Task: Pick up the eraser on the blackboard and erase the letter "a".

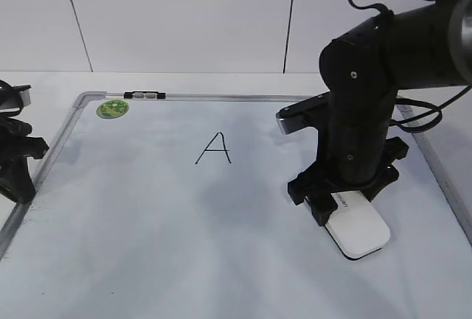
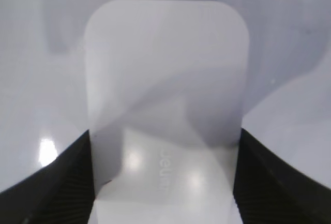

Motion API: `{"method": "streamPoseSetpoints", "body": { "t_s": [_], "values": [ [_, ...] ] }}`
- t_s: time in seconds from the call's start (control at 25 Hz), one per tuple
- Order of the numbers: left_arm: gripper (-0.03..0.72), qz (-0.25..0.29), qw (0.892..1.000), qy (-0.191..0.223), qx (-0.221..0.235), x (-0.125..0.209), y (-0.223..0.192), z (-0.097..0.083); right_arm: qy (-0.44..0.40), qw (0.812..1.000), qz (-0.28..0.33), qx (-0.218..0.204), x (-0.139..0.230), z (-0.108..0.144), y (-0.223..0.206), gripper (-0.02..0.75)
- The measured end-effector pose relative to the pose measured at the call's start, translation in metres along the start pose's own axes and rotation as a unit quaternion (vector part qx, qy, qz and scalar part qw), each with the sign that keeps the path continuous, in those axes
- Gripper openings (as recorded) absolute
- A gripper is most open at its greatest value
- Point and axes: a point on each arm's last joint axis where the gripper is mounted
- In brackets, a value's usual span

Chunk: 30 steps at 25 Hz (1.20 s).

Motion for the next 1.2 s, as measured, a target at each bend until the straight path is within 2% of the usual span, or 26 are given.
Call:
{"method": "streamPoseSetpoints", "body": {
  "t_s": [0.16,0.4,0.48,1.0,1.2],
  "values": [
    [0.026,0.0,1.0,0.0,0.0,0.0,0.0,0.0,0.029,0.999,-0.002,-0.022,-0.001,0.013,0.001,0.57],
    [0.027,0.0,1.0,0.0,0.0,0.0,0.0,0.0,0.109,0.993,-0.01,-0.047,0.0,0.073,0.009,0.57],
    [0.028,0.0,1.0,0.0,0.0,0.0,0.0,0.0,0.123,0.991,-0.01,-0.048,0.002,0.084,0.01,0.57],
    [0.03,0.0,1.0,0.0,0.0,0.0,0.0,0.0,0.146,0.986,-0.003,-0.079,-0.015,0.096,0.024,0.57],
    [0.032,0.0,1.0,0.0,0.0,0.0,0.0,0.0,0.155,0.987,-0.028,-0.037,-0.03,0.088,0.047,0.57]
  ]
}}
Point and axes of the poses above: a point on each arm's last joint axis where the gripper is mounted, y pointing back along that axis away from the gripper, z along the wrist's bending axis when the last joint is at zero, x = y × z, and after that the axes turned 12 degrees about y, right-handed
